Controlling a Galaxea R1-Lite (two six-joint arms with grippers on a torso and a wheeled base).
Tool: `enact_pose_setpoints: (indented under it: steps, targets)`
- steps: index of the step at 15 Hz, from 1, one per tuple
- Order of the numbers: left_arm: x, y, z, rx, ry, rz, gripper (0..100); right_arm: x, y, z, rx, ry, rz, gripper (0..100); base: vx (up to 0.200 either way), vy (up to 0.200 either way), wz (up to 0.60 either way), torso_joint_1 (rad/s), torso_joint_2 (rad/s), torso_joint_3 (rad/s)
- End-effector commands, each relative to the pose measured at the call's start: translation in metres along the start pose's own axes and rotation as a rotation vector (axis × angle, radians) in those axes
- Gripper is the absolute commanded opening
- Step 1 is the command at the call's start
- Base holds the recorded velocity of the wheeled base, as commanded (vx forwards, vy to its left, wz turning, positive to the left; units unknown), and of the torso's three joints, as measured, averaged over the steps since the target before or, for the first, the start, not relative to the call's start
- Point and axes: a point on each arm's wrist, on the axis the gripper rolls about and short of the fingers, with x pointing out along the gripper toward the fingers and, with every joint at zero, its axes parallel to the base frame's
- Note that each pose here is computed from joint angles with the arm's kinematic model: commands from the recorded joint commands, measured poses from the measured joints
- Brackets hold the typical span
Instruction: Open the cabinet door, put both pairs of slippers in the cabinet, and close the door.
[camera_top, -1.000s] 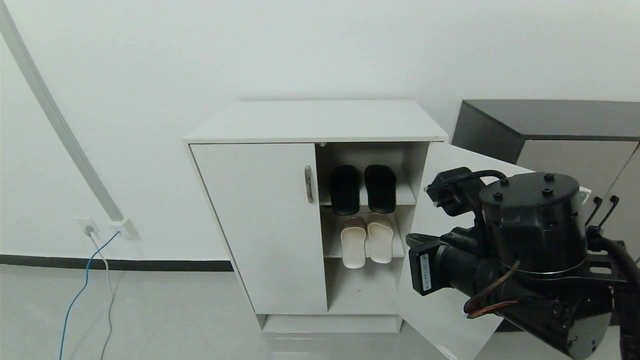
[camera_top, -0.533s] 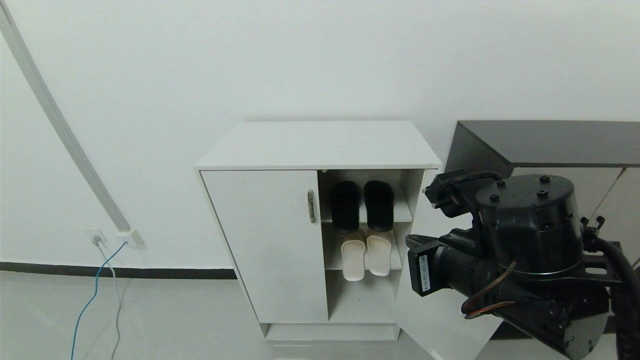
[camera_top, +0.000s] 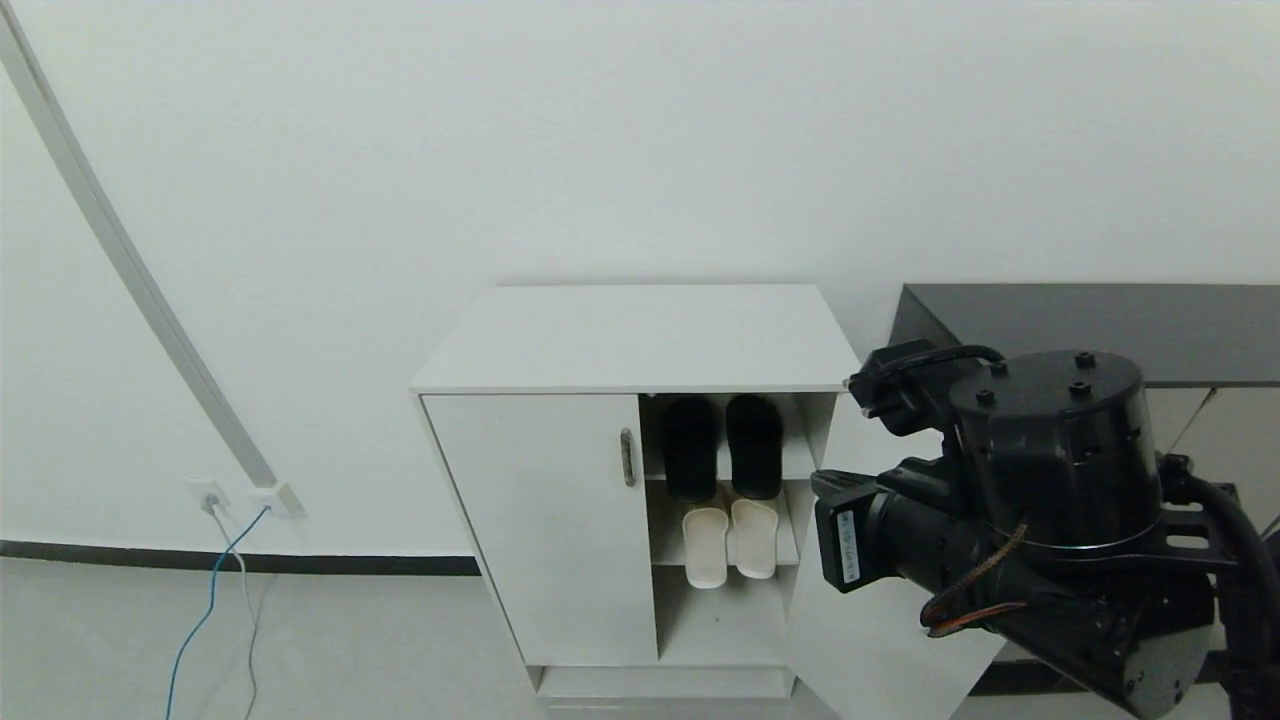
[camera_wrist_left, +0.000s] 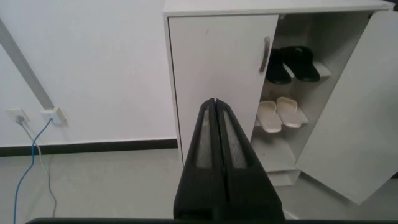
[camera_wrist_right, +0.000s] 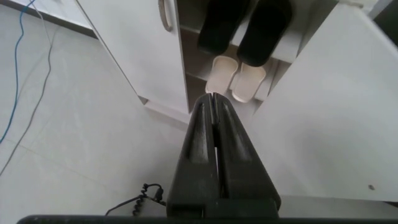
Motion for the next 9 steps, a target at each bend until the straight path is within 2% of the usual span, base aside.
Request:
enact_pose_setpoints:
  steps: [1, 4, 9]
  targets:
    - [0.0, 0.0, 0.0, 0.0, 0.0, 0.001, 0, 0.001, 0.0001, -0.001, -0.002, 0.004, -0.002, 0, 0.0, 0.0, 0.0, 0.266, -0.6, -0.33]
    - [0.0, 0.0, 0.0, 0.0, 0.0, 0.001, 0, 0.0007, -0.0004, -0.0024, -0.004, 0.008, -0.002, 0, 0.0, 0.0, 0.0, 0.24, -0.53, -0.295]
    - [0.0, 0.0, 0.0, 0.0, 0.0, 0.001, 0, 0.0008, -0.0009, -0.0049, -0.026, 0.011, -0.005, 0, 0.0, 0.0, 0.0, 0.177, -0.38, -0.204]
